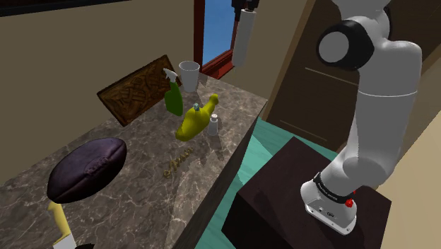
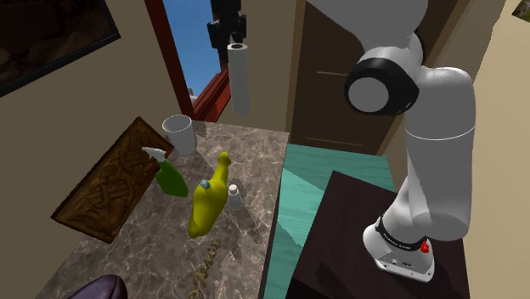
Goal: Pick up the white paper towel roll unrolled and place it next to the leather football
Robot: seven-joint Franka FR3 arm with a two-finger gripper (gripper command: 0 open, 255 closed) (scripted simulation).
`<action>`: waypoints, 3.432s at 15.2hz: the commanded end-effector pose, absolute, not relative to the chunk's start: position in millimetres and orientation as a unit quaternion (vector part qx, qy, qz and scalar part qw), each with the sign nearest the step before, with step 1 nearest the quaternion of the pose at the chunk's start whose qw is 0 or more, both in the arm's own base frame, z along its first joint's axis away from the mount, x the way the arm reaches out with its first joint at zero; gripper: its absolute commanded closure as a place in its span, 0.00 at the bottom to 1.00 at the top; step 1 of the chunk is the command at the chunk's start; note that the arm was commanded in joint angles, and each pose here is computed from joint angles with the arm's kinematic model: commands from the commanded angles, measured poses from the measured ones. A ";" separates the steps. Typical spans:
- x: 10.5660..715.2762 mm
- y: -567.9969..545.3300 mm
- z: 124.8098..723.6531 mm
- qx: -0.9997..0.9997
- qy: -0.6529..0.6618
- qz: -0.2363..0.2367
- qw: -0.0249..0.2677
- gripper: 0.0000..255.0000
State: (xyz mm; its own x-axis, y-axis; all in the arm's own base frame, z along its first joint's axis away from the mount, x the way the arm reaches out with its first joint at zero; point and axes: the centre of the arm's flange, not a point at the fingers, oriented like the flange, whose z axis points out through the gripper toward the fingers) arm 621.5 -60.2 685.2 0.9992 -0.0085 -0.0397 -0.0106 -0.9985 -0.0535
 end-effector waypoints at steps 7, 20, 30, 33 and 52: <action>605.4 41.6 665.1 -0.999 0.005 0.020 0.027 1.00; 584.6 209.9 638.7 -0.999 0.005 0.020 0.027 1.00; 568.5 339.3 618.4 -0.999 0.005 0.020 0.027 1.00; 563.7 378.2 612.2 -0.999 0.005 0.020 0.027 1.00; 561.9 393.4 514.8 -0.999 0.005 0.020 0.027 1.00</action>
State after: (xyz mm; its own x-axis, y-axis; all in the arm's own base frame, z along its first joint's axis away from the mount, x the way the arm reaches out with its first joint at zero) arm 562.0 393.4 518.6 0.9992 -0.0080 -0.0404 -0.0101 -0.9986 -0.0528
